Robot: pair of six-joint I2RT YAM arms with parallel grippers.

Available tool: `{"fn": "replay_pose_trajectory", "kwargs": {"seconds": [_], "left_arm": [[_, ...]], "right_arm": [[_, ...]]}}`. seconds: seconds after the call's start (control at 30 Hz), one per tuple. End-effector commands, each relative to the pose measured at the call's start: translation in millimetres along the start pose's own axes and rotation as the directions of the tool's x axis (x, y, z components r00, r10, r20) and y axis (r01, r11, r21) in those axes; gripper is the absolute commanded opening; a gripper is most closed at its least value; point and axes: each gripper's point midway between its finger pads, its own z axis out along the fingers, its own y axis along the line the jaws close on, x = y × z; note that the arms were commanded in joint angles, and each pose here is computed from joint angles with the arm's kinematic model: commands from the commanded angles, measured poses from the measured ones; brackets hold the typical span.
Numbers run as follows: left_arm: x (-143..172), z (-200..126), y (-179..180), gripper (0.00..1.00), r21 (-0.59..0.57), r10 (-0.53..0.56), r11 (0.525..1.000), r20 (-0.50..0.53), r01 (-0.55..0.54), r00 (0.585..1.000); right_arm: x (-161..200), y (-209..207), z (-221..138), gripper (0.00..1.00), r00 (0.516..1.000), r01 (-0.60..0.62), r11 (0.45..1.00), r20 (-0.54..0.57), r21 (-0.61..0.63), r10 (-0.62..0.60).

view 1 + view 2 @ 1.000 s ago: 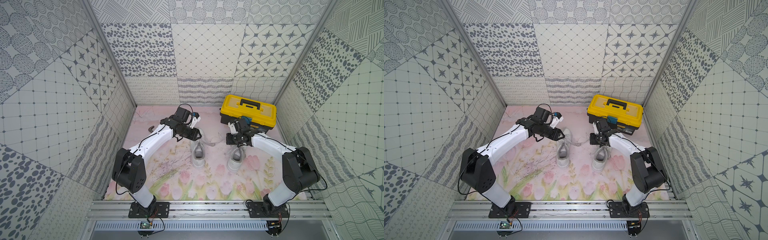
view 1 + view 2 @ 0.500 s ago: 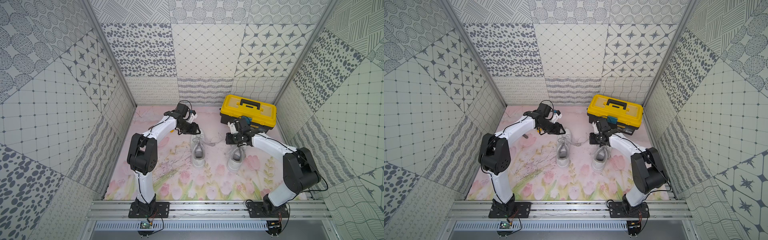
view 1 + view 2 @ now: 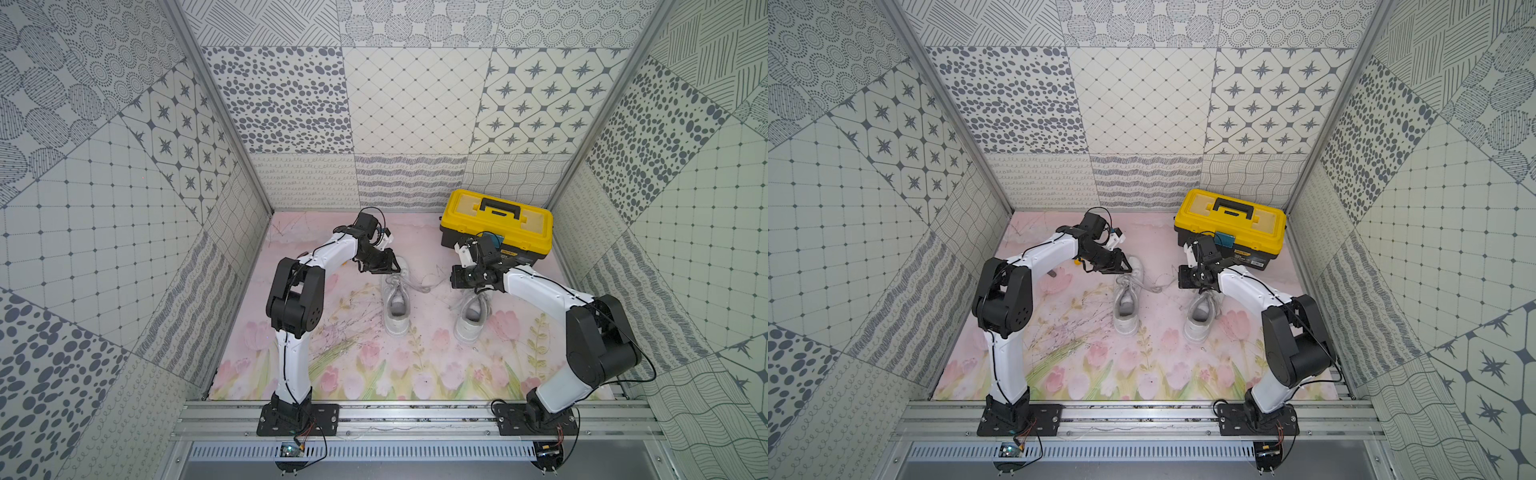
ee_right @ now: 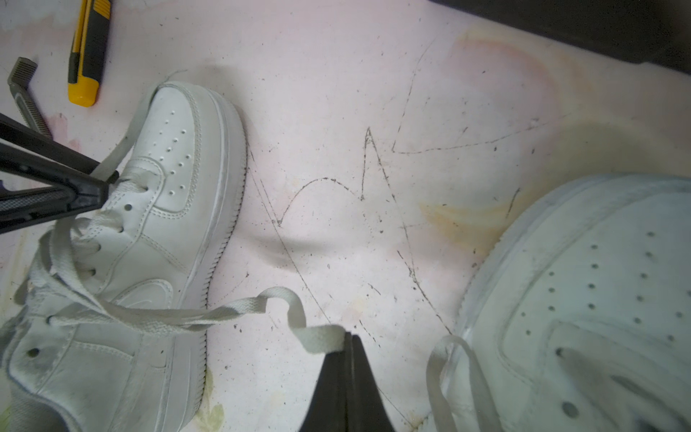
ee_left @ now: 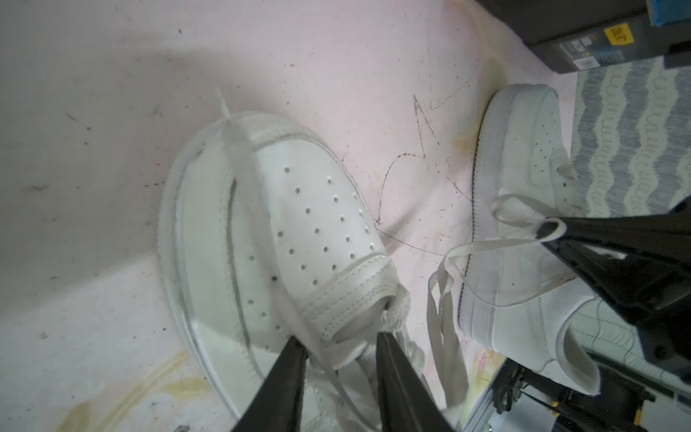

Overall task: Tie the shoes
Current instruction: Tie the shoelace on the shoe.

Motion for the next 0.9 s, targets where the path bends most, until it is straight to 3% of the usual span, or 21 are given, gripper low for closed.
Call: {"fn": "replay_pose_trajectory", "kwargs": {"seconds": [0.0, 0.23, 0.57, 0.87], "left_arm": [[-7.7, -3.5, -4.0, 0.23, 0.032, -0.019, 0.999, 0.023, 0.018, 1.000], [-16.8, -24.1, -11.8, 0.05, 0.002, 0.035, 0.999, 0.082, -0.036, 0.996], [-26.7, -52.3, -21.5, 0.01, -0.051, 0.104, 0.994, 0.154, -0.098, 0.983], [-16.2, -30.7, -10.7, 0.01, -0.020, 0.065, 0.998, 0.111, -0.063, 0.992]], "right_arm": [[-11.6, 6.0, -3.5, 0.00, 0.999, 0.011, 1.000, 0.033, -0.016, -0.010], [-13.0, 6.2, -6.3, 0.00, 0.999, 0.013, 1.000, 0.042, -0.012, -0.013], [-16.0, 4.0, -8.4, 0.00, 0.998, 0.022, 1.000, 0.055, 0.002, -0.022], [-13.0, 5.3, -5.4, 0.00, 0.999, 0.023, 1.000, 0.041, -0.009, -0.023]]}}
